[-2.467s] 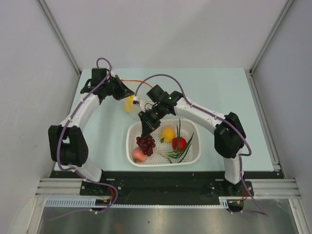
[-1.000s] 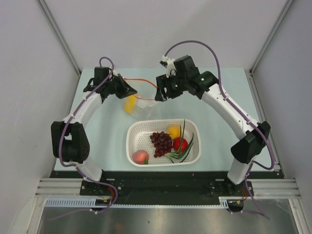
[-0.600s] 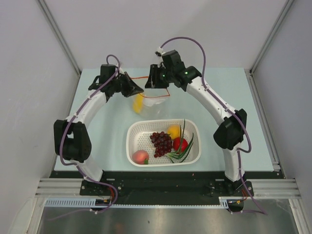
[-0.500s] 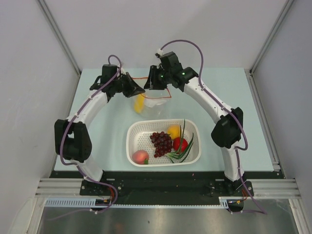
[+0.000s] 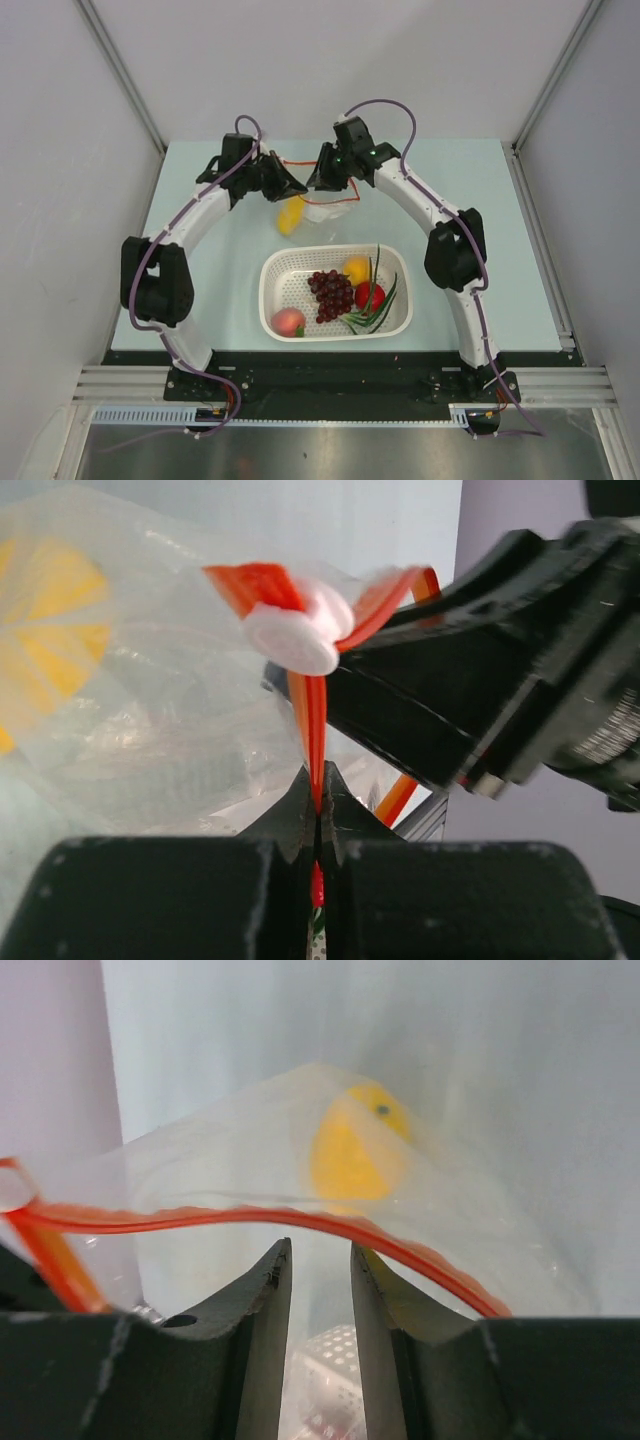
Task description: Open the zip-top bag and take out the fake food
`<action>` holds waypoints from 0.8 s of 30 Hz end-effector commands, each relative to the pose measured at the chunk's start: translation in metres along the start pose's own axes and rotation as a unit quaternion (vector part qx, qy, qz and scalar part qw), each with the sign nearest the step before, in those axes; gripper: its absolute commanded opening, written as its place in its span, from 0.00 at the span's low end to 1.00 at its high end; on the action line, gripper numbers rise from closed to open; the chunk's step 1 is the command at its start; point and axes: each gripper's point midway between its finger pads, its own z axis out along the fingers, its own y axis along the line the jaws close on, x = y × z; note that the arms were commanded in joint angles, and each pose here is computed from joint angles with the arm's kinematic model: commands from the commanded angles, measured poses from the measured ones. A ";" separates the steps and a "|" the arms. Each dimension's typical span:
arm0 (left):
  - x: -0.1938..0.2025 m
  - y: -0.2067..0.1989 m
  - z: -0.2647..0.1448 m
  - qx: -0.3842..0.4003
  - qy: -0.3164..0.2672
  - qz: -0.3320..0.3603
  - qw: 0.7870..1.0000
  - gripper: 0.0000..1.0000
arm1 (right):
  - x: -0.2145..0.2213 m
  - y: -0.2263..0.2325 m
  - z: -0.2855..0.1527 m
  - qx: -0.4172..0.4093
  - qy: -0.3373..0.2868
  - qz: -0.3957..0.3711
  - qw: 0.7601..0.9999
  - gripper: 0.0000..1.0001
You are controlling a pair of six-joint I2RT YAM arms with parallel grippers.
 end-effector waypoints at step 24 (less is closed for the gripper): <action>-0.026 -0.077 0.024 0.078 0.003 0.023 0.997 0.00 | 0.046 -0.023 0.061 -0.030 0.073 0.014 0.997 0.42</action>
